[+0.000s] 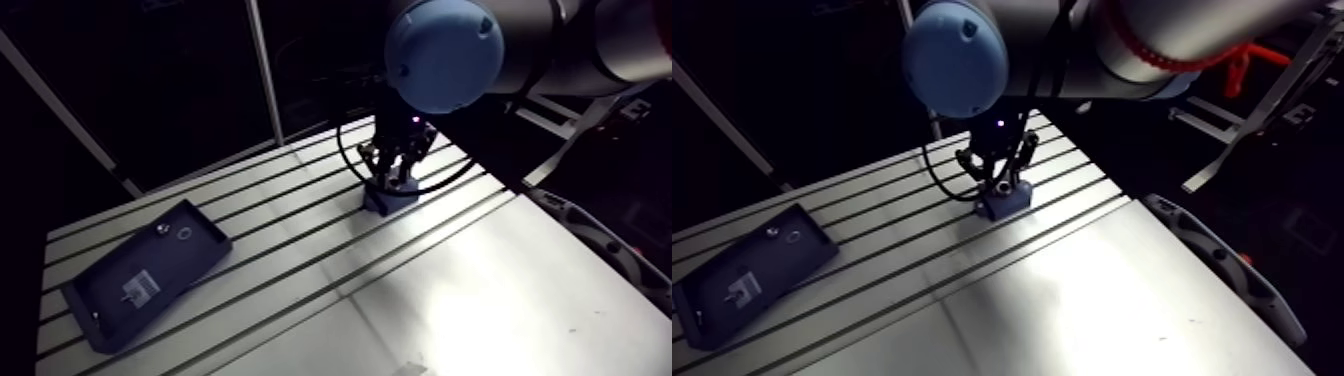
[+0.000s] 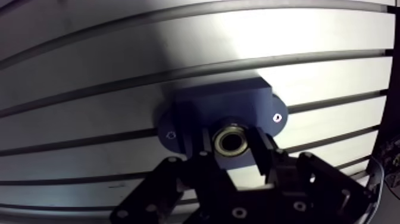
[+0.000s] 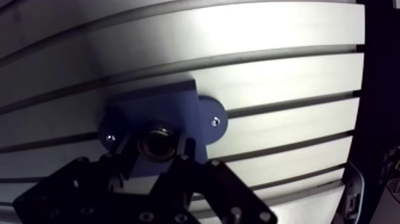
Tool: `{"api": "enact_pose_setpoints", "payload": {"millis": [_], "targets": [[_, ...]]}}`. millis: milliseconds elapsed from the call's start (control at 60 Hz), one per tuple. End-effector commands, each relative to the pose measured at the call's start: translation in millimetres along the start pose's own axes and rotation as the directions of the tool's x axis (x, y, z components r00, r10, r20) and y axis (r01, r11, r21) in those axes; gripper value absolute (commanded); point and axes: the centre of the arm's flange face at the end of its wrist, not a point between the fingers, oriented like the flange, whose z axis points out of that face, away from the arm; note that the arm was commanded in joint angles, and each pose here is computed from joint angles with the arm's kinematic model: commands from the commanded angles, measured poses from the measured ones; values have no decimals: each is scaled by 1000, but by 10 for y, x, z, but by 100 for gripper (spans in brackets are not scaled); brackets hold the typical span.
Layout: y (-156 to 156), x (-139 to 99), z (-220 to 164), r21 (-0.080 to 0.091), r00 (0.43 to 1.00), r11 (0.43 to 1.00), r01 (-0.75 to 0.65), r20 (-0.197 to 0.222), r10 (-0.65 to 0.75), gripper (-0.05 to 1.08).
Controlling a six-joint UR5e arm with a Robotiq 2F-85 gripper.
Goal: Pick up the bearing and press it into the housing until flush.
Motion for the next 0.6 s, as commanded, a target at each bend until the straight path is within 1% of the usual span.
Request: {"api": "enact_pose_setpoints", "payload": {"millis": [17, 283, 350, 367, 383, 400, 417, 433, 483, 500, 533, 550, 600], "targets": [[3, 12, 23, 1, 1000, 1000, 0, 3, 0, 65], [-4, 17, 17, 1, 1000, 1000, 3, 2, -3, 65], [-1, 21, 4, -1, 1000, 1000, 0, -1, 0, 63], [0, 25, -11, 0, 1000, 1000, 0, -4, 0, 50], [0, 25, -11, 0, 1000, 1000, 0, -4, 0, 50], [-6, 25, -28, -1, 1000, 1000, 1, -7, -1, 25], [-6, 25, -28, -1, 1000, 1000, 1, -7, -1, 25], [-5, 26, -42, -2, 1000, 1000, 1, -9, -1, 10], [-2, 34, -62, -2, 1000, 1000, 2, -13, -2, 7], [0, 39, -70, -3, 1000, 1000, 2, -15, -2, 2], [2, 42, -91, -3, 1000, 1000, 1, -19, -1, 0], [3, 55, -118, 1, 1000, 1000, 1, -27, -1, 0], [8, 64, -159, 0, 999, 1000, 0, -35, 0, 0]]}}
